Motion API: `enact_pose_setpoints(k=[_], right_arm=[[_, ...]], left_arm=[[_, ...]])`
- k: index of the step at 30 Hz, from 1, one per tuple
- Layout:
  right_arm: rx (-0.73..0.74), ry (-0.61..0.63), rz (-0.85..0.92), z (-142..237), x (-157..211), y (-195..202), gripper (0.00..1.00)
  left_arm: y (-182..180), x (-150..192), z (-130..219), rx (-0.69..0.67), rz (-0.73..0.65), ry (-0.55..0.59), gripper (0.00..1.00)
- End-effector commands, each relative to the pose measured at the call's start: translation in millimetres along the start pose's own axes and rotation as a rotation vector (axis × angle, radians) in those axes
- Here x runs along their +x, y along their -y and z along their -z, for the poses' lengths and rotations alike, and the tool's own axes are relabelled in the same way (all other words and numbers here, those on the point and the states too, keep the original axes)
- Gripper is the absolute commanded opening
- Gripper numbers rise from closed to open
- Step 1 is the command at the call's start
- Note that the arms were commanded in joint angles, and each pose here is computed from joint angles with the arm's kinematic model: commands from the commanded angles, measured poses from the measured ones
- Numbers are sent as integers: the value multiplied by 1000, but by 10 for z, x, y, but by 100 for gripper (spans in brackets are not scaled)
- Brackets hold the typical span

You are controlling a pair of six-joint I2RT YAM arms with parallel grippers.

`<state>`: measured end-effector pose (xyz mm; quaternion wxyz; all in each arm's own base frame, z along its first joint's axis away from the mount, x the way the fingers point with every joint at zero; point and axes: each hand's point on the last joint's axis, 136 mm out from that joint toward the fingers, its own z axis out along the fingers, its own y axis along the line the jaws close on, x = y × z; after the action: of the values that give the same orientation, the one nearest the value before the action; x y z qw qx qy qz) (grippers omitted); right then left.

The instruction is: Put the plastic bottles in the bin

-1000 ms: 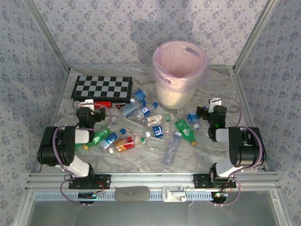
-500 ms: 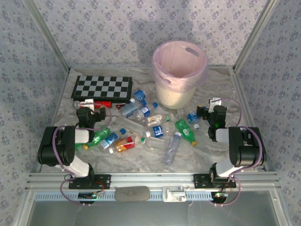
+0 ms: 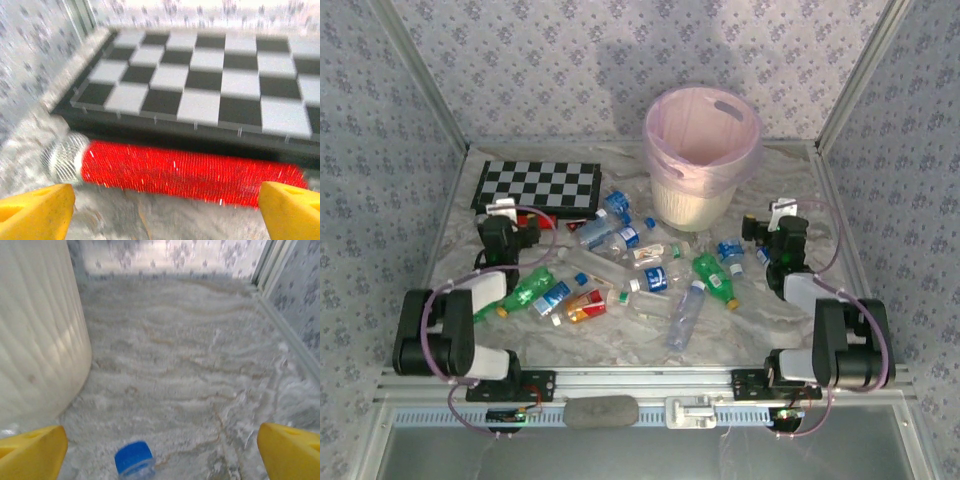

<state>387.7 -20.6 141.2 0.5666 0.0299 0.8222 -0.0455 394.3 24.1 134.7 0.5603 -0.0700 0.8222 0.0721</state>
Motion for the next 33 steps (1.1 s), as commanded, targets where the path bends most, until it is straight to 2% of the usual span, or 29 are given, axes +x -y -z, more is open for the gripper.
enact_pose_setpoints(k=[1,6,9,14,20,26,29,33], right_arm=[[39,-37,-85,103,-221,49,99],[43,-215,-260,214,-315,-45,99],[-24,-332,-294,303,-239,-273,99],[-76,-503,-236,539,-32,-590,99],[-182,-663,-22,737,166,-880,95],[-208,-749,74,599,378,-965,91],[-204,-748,89,464,451,-993,89],[-214,-732,92,274,520,-1048,88]], left_arm=[[-86,-353,191,-49,93,45,99],[67,-566,423,50,307,21,100],[312,-568,571,155,381,-7,100],[756,-374,736,284,461,-77,100],[1199,-280,832,379,488,-133,100],[1456,-234,714,391,481,-202,100],[1436,-146,628,328,491,-262,100],[1450,-66,599,319,502,-289,100]])
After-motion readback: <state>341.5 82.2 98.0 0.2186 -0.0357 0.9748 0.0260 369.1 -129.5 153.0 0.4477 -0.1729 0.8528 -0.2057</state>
